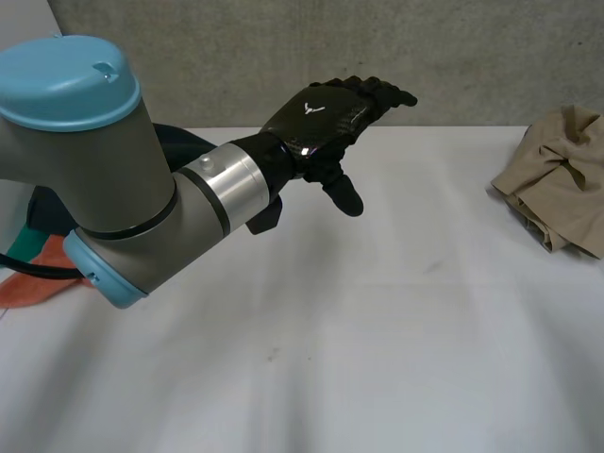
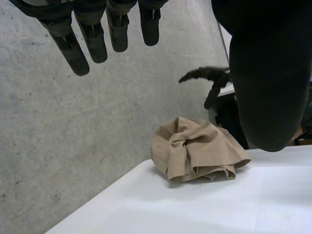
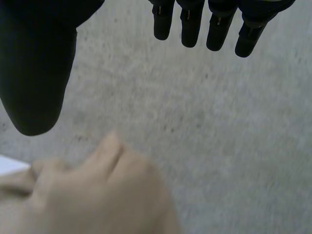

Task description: Fold the laundry.

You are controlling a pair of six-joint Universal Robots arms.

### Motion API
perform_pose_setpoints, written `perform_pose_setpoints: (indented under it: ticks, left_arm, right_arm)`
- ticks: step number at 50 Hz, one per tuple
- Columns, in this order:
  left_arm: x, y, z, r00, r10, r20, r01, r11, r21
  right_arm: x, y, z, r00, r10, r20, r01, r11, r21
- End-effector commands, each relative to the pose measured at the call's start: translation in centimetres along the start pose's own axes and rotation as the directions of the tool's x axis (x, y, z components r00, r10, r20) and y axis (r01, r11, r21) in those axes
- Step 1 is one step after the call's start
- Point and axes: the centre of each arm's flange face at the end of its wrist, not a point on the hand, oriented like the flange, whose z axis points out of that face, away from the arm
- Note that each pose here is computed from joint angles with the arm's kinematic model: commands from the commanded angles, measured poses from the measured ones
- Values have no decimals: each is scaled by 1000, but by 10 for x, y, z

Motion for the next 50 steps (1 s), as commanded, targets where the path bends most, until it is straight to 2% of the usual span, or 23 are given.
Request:
perform_pose_setpoints:
  ticks: [1,5,8,10,11,13,14,17,18,22,28,29,32,34,38,40,44,47,50]
  left_arm:
    - [-2,9,-3,1000,-8,5,9,1000,-27]
    - [-3,10,-4,1000,-12,12,12,999,-33]
    - [-4,10,-6,1000,-11,16,11,999,-35]
    - [-7,7,-7,1000,-4,25,5,1000,-29]
    - [-8,5,-8,1000,-1,28,1,1000,-25]
    - [-13,0,-10,999,4,42,-3,1000,-14]
    - [-14,-1,-10,999,6,46,-6,1000,-10]
    - [-23,-12,-14,996,15,89,-17,1000,13]
    - [-25,-14,-15,995,18,101,-20,1000,18]
    - [-39,-28,-21,984,26,178,-35,998,48]
    - [-64,-48,-32,950,38,309,-71,993,98]
    - [-67,-49,-33,944,36,327,-73,992,101]
    - [-72,-46,-36,932,31,361,-70,993,95]
    - [-73,-39,-37,930,25,366,-56,996,75]
    - [-73,-20,-40,929,12,371,-24,999,28]
    - [-72,-13,-41,929,7,371,-11,1000,10]
    - [-69,2,-43,930,1,368,11,999,-31]
    - [-65,17,-41,933,-6,359,32,997,-66]
    - [-56,31,-36,942,-18,335,53,994,-97]
  right_arm:
    - [0,70,12,997,34,-63,-40,994,-99]
    - [-12,94,15,998,43,-55,-50,989,-138]
    - [-30,86,18,999,45,-15,-47,990,-131]
    - [-39,66,21,999,37,7,-36,995,-97]
    - [-47,37,22,999,20,28,-18,999,-46]
    - [-56,5,21,999,-1,53,1,1000,14]
    - [-64,-23,18,997,-13,78,7,997,78]
    - [-81,-60,12,990,-49,132,24,982,185]
    - [-99,-82,5,981,-70,182,24,970,243]
    - [-147,-112,-25,945,-96,314,-1,956,295]
    - [-209,-100,-78,865,-50,499,-56,979,194]
    - [-228,-87,-96,837,-19,547,-69,988,140]
    - [-251,-53,-128,792,50,609,-74,997,15]
    - [-259,-41,-139,780,70,622,-63,997,-33]
    - [-260,4,-157,782,159,603,-28,975,-220]
    - [-257,16,-160,792,155,590,25,958,-285]
    - [-249,-6,-156,804,33,594,149,956,-255]
    - [-241,-18,-155,808,-12,589,192,951,-244]
    - [-222,-36,-147,840,-27,541,183,954,-237]
